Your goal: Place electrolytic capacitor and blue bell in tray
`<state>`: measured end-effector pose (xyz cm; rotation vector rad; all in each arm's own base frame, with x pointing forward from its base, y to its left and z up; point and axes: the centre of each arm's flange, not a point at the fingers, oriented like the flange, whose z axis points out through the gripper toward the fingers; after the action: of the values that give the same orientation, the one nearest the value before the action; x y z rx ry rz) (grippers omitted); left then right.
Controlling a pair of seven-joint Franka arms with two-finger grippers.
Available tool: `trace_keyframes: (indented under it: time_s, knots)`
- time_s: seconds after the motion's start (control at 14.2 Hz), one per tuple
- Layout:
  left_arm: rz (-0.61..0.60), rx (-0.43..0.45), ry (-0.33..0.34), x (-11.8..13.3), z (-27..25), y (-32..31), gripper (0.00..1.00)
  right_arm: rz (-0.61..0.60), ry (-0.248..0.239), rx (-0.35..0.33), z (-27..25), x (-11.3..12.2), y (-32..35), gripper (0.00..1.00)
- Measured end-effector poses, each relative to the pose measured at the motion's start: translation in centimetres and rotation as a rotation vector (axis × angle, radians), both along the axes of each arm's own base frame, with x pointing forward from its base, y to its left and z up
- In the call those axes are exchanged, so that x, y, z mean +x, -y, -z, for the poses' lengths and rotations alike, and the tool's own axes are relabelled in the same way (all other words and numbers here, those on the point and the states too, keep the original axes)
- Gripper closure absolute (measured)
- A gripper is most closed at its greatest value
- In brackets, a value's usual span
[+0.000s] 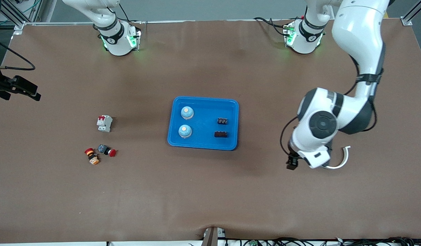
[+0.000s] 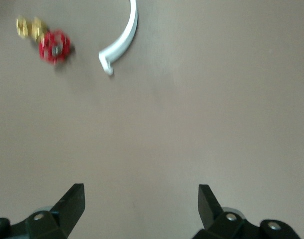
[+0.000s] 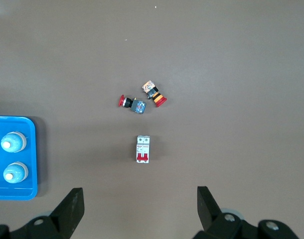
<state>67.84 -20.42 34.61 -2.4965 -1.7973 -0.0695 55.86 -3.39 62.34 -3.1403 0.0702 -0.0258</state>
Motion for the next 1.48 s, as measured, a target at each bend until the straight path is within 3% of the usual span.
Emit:
trace_keyframes:
  time_s: [0.99,1.48]
  knots:
    - [0.301,-0.024,0.017,2.3,-4.9,-13.8,0.00,-0.042,0.000,-0.026,0.0,0.1,-1.5,0.00]
    - [0.602,-0.099,-0.062,-1.4,-13.4,-21.6,0.00,-0.045,0.000,-0.032,-0.1,0.1,-1.7,0.00]
